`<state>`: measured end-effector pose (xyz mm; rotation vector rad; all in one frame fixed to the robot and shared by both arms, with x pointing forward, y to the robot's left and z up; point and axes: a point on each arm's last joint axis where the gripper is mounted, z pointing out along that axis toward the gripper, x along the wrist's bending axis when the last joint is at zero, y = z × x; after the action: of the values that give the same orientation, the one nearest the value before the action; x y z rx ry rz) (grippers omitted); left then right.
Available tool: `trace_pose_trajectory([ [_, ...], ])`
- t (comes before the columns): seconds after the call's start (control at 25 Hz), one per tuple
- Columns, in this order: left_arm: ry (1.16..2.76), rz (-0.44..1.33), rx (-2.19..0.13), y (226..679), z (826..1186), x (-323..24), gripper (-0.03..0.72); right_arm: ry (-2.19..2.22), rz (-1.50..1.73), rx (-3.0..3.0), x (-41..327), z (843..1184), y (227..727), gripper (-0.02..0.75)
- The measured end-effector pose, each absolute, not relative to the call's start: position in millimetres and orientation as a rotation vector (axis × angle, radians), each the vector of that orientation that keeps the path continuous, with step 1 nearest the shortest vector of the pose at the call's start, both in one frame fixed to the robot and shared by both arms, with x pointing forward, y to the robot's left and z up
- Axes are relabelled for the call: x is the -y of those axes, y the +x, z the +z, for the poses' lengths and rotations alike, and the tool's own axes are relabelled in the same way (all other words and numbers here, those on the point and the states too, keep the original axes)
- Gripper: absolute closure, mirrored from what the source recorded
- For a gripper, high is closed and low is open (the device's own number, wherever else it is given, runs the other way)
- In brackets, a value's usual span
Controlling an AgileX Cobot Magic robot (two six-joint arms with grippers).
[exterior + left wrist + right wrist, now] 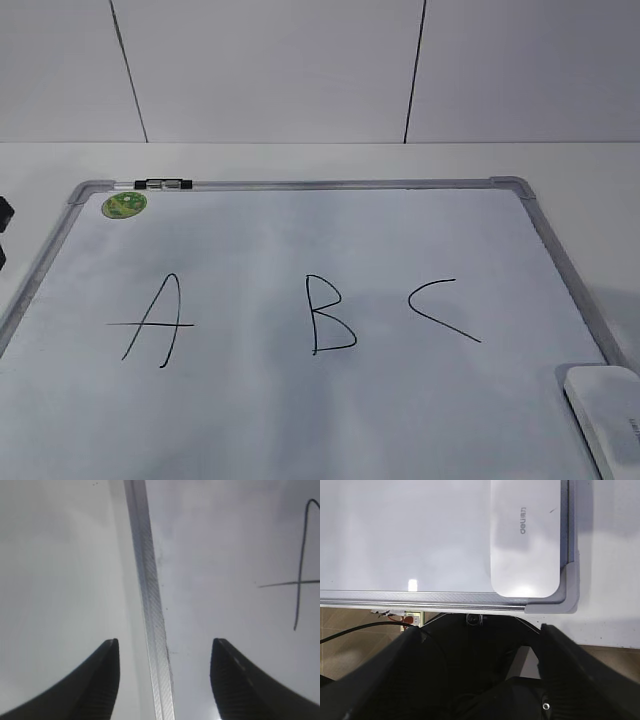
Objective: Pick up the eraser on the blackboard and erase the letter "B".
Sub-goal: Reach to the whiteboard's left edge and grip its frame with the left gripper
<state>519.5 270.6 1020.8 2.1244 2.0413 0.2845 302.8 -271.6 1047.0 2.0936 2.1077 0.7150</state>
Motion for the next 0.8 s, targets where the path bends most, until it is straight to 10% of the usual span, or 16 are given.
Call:
trace_pose_trajectory([
  [0.8,2.257,0.088,-2.059,580,966,-283,0.256,2.100,0.707,-2.112,271,1046,304,0.165],
])
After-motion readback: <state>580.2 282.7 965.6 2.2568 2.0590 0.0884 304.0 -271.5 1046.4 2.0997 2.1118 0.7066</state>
